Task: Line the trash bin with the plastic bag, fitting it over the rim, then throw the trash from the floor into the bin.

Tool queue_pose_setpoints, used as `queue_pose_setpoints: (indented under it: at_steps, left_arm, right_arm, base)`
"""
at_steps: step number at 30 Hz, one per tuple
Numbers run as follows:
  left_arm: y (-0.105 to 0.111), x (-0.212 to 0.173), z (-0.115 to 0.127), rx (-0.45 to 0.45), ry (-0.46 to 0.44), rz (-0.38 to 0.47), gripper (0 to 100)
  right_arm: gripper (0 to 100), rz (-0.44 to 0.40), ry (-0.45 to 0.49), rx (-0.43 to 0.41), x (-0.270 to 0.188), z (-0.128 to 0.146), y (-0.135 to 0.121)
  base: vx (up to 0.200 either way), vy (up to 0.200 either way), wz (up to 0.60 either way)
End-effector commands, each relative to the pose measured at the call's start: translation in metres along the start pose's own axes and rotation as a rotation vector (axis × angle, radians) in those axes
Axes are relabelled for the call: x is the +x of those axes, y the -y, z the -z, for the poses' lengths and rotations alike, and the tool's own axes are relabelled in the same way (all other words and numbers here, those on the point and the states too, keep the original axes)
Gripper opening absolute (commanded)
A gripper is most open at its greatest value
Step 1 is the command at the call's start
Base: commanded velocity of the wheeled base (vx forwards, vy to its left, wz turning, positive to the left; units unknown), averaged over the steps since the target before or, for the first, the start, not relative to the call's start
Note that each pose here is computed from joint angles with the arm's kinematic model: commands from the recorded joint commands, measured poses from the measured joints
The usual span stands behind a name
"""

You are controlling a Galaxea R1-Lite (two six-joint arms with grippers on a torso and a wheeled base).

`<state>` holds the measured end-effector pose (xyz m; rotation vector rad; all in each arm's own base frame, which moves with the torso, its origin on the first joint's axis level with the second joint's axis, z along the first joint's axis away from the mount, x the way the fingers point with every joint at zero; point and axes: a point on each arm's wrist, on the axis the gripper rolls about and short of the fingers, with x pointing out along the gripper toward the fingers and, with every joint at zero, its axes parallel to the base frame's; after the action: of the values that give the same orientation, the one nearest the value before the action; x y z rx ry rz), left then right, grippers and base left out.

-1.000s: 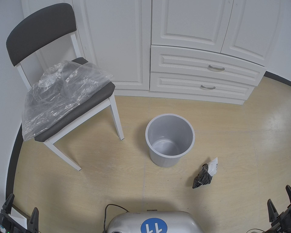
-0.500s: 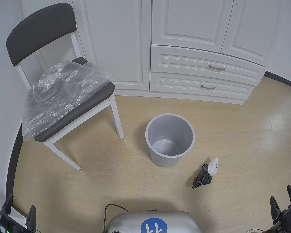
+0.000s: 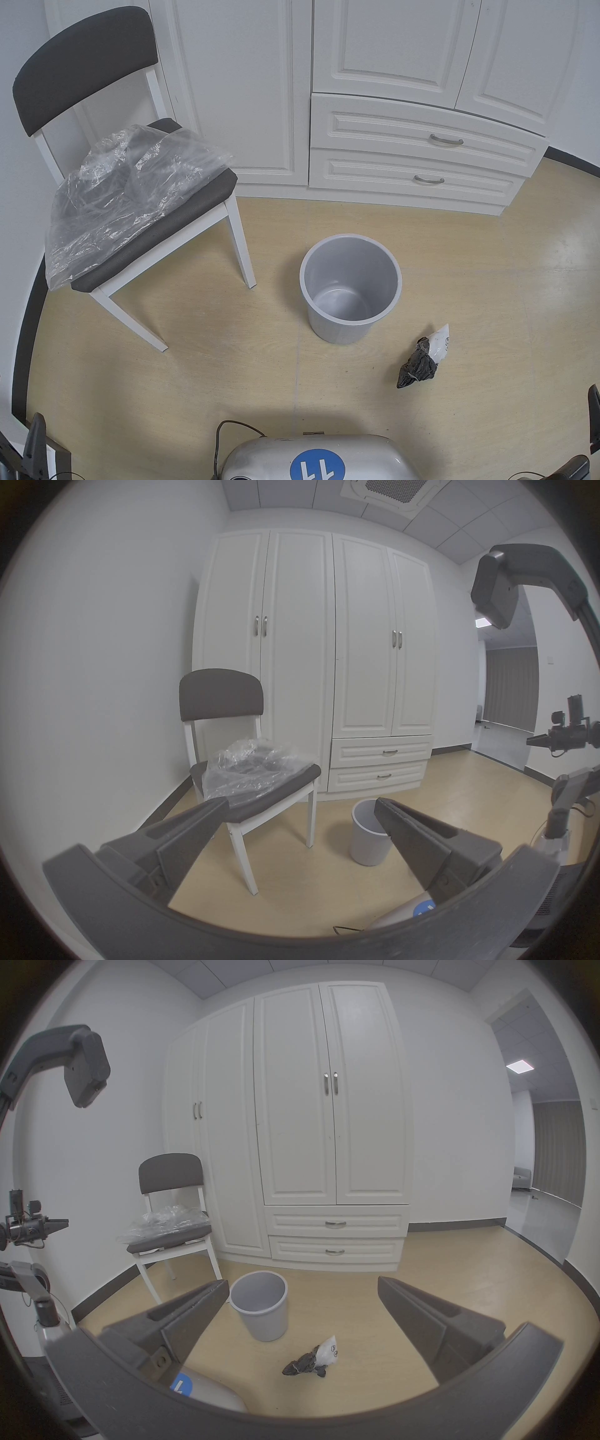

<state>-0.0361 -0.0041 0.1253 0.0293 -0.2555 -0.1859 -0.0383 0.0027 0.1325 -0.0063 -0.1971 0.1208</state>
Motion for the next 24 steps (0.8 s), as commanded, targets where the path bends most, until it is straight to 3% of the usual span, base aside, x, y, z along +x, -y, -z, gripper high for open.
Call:
queue_pose_setpoints:
  at_steps: [1,8,12,15,19,24]
  left_arm:
    - [-0.001,0.003,-0.021,0.007,-0.008,0.019,100]
    - [-0.009,0.045,-0.061,-0.026,-0.195,0.005,100]
    - [-0.017,0.079,-0.07,-0.02,-0.321,-0.045,100]
    - [-0.025,0.103,-0.068,0.058,-0.417,-0.141,100]
    - [-0.033,0.123,-0.065,0.158,-0.503,-0.206,100]
    - [-0.04,0.15,-0.056,0.246,-0.609,-0.186,100]
  right_arm:
    - [100,-0.028,-0.041,0.006,0.011,-0.022,0.001]
    - [100,-0.053,-0.187,0.024,0.058,-0.058,0.006]
    - [100,-0.046,-0.274,0.007,0.093,-0.07,0.01]
    - [100,-0.027,-0.299,0.007,0.116,-0.081,0.012]
    - [100,-0.022,-0.316,0.016,0.13,-0.084,0.013]
    - [100,-0.068,-0.341,0.116,0.142,-0.078,0.009]
  base:
    - [0.0,0.0,0.0]
    - [0.0,0.0,0.0]
    - [0.0,0.0,0.0]
    - [0.0,0.0,0.0]
    - [0.0,0.0,0.0]
    - [0.0,0.0,0.0]
